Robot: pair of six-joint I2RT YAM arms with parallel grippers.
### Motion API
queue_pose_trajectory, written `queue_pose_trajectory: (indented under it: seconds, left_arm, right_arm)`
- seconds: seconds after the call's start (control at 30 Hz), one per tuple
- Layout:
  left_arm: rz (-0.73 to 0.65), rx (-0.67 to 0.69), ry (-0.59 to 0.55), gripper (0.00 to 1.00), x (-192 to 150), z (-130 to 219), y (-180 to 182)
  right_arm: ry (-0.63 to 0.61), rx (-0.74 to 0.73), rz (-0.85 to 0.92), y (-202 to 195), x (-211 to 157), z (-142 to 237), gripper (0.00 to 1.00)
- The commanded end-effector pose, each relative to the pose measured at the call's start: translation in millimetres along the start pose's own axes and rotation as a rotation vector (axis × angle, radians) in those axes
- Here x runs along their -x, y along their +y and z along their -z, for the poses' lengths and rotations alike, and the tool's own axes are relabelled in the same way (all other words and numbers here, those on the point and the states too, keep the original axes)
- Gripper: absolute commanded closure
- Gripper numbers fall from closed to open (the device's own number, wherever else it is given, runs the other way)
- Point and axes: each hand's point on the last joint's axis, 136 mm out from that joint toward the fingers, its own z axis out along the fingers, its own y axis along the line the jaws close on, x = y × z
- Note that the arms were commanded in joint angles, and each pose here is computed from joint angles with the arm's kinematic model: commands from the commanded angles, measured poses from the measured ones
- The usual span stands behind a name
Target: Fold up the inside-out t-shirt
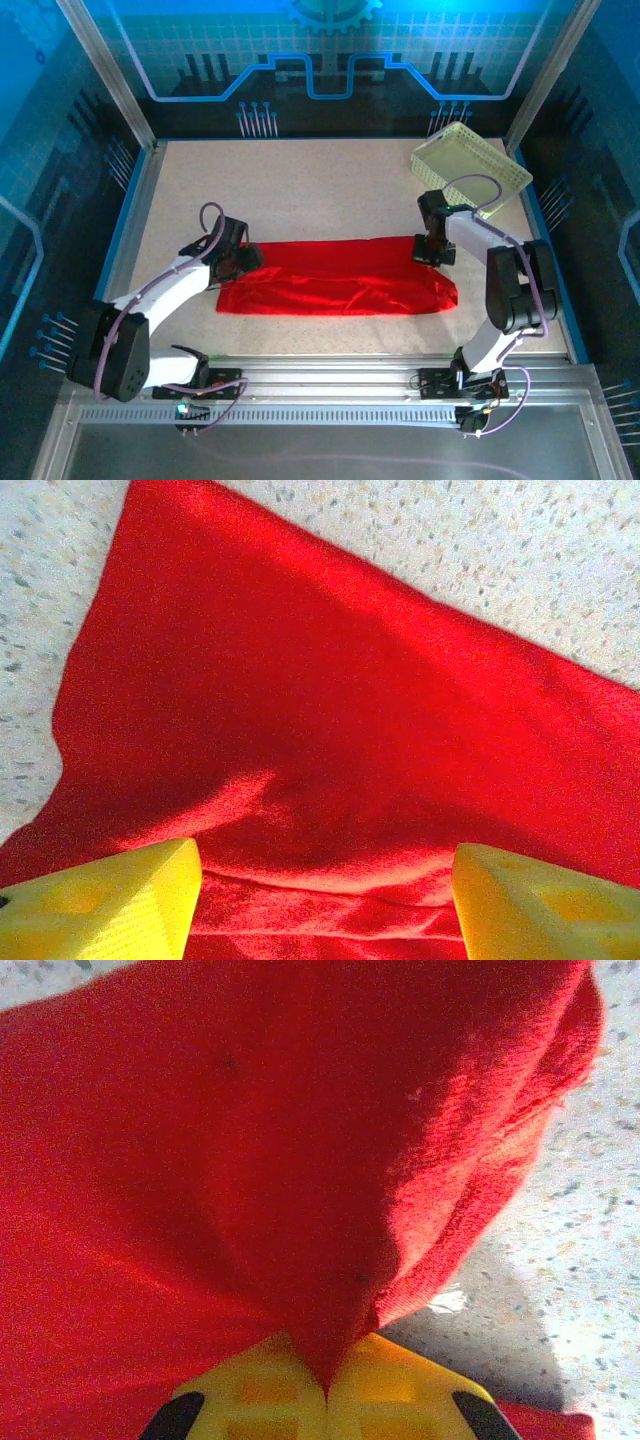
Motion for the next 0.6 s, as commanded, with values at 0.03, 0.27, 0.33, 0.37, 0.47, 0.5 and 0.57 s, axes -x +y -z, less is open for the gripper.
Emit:
queue_pose_trajectory:
  seconds: [0.03, 0.27, 0.33, 0.37, 0.47, 0.5, 0.57]
  left_arm:
    - [0.003, -0.014, 0.063, 0.32, -16.6, -13.6, -3.6]
    - [-0.010, 0.037, 0.144, 0.32, -33.2, -27.4, 1.3]
    - [-0.022, 0.036, 0.154, 0.32, -39.4, -28.0, -1.4]
    - [-0.033, 0.034, 0.157, 0.33, -41.6, -27.9, -4.3]
    - [-0.072, 0.041, 0.173, 0.33, -51.6, -30.2, -13.5]
    - [-0.085, 0.044, 0.177, 0.33, -55.3, -31.4, -16.7]
    - [-0.099, 0.053, 0.181, 0.33, -61.0, -34.3, -20.3]
  right_arm:
    - [-0.021, -0.060, -0.007, -17.2, 0.6, 12.0, 1.00]
    - [-0.062, -0.123, -0.016, -33.5, 5.1, 25.8, 1.00]
    - [-0.078, -0.142, -0.021, -39.8, 7.1, 32.6, 1.00]
    - [-0.083, -0.153, -0.024, -42.9, 8.0, 35.7, 1.00]
    - [-0.111, -0.175, -0.025, -48.4, 12.3, 47.5, 1.00]
    - [-0.113, -0.181, -0.023, -49.8, 13.3, 50.8, 1.00]
    - [-0.124, -0.202, -0.024, -53.2, 16.3, 57.7, 1.00]
